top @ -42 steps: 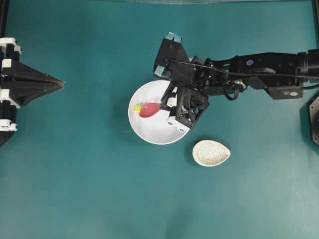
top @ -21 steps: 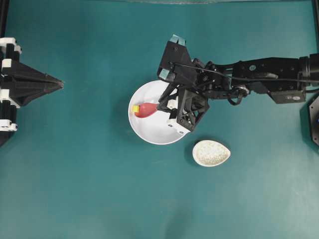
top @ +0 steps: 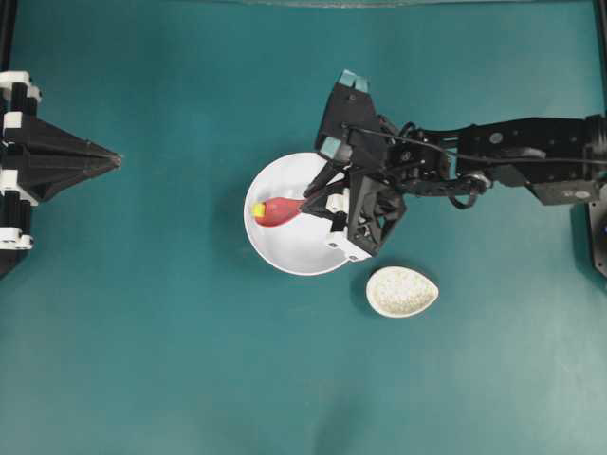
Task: Scoop the yellow hexagonal prism block from the bowl with a spoon using the right arm.
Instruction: 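Tilt the spoon up and lift the yellow block out of the bowl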
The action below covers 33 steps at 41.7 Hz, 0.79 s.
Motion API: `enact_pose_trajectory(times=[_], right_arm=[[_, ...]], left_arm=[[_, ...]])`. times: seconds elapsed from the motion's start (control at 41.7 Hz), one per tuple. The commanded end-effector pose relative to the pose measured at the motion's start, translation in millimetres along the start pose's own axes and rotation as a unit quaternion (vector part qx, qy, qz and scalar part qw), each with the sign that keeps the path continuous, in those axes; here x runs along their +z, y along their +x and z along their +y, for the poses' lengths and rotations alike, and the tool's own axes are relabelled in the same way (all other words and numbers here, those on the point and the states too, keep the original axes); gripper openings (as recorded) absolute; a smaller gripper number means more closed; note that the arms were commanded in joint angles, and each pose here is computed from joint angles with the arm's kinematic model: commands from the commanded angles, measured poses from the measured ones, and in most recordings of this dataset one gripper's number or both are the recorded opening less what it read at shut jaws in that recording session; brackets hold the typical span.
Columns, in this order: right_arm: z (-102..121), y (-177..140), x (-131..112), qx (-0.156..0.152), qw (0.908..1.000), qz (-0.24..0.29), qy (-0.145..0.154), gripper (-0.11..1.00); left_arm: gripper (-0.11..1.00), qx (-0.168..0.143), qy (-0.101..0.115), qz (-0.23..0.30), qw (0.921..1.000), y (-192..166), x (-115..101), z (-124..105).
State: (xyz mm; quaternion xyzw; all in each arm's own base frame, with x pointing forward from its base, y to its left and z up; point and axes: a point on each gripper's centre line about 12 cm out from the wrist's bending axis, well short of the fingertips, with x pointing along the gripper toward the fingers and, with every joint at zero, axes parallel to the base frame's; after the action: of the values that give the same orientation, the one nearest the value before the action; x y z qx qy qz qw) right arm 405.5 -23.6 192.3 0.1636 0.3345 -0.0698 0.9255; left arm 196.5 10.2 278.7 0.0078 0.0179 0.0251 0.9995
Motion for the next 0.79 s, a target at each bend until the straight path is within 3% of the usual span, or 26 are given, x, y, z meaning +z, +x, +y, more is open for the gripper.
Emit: enact_pose_trajectory(times=[0.0,0.264,0.36,0.48,0.551,0.767], right_arm=[[7,-14,13,0.011,0.9992,-0.038,-0.002,0.25],[12,-29,14,0.025,0.9932,-0.113,-0.014,0.25],[17,-43,18,0.038,0.9825,-0.18,-0.031,0.25],[23,-67,20,0.058,0.9615,-0.264,-0.051,0.25],[23,-76,17,0.062,0.9559,-0.282,-0.052,0.25],[19,-90,9,0.064,0.9533,-0.291,-0.051,0.25]], left_arm=[[0.0,0.001,0.001,-0.009,1.0,2,7,0],[0.0,0.0,0.001,-0.008,1.0,2,7,0],[0.0,0.0,0.001,-0.009,1.0,2,7,0],[0.0,0.001,0.0,-0.008,1.0,2,7,0],[0.0,0.001,0.0,-0.009,1.0,2,7,0],[0.0,0.0,-0.002,-0.011,0.9999,2,7,0]])
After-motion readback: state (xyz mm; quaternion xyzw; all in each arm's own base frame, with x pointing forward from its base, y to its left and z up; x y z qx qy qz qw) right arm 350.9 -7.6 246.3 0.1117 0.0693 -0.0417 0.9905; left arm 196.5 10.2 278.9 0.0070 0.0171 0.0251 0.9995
